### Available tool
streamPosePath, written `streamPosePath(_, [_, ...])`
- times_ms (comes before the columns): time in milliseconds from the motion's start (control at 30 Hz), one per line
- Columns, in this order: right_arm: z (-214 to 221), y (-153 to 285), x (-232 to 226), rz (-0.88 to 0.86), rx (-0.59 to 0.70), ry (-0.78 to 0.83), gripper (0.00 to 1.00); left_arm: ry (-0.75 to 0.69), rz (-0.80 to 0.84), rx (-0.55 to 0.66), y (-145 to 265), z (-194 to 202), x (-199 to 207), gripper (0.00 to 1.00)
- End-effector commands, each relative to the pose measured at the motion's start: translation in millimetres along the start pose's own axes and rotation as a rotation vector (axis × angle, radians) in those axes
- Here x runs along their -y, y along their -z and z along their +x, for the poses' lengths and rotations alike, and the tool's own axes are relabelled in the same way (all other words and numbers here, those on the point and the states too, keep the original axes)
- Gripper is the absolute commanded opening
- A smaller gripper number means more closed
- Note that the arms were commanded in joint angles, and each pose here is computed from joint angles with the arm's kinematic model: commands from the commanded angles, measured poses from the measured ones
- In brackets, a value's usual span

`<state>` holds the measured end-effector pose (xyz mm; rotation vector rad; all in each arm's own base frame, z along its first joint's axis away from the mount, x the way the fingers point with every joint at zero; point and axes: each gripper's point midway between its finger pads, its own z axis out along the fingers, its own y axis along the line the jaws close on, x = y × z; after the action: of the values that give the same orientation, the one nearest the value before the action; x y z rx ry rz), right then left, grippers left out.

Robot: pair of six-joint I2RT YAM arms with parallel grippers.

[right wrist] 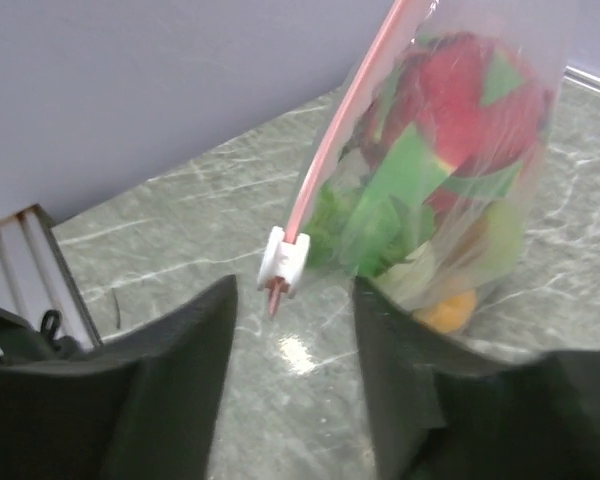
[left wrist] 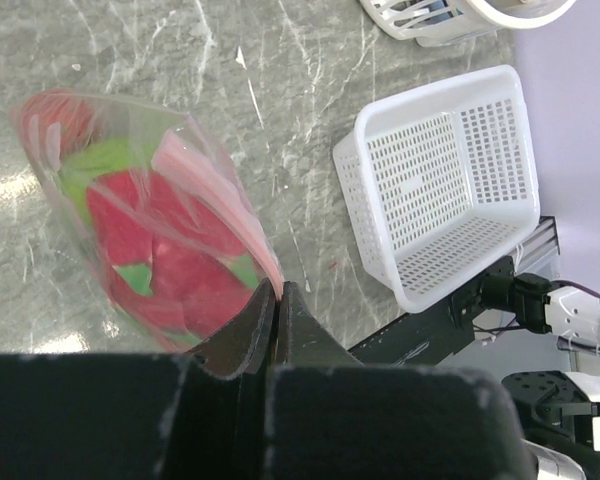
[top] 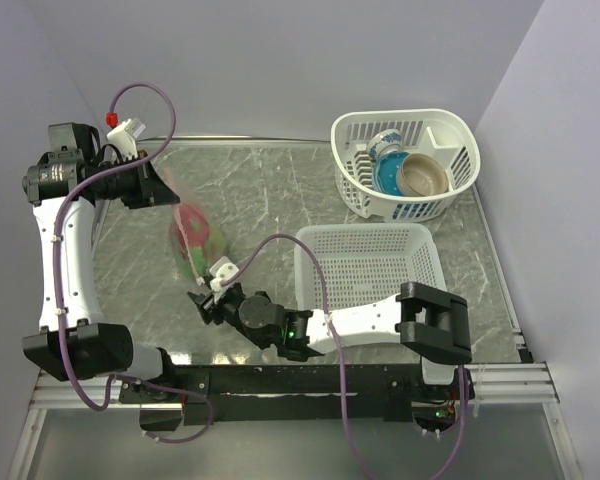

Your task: Open the zip-top bag and remove the fake food

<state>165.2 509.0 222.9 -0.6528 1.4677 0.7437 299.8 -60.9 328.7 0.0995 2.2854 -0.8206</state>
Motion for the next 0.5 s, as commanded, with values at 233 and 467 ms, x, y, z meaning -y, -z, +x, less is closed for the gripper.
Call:
streamPosePath(233, [-73.9, -3.8, 37.6, -0.014, 0.133, -0.053, 0.00, -0.074, -0.045, 0.005, 7.3, 17.8, -4.0, 0.01])
streamPosePath(467, [-111.0, -1.7, 79.6, -0.128, 0.139, -0.038, 0.00, -0.117, -0.140, -0.026, 3.2, 31.6, -30.2, 0.33])
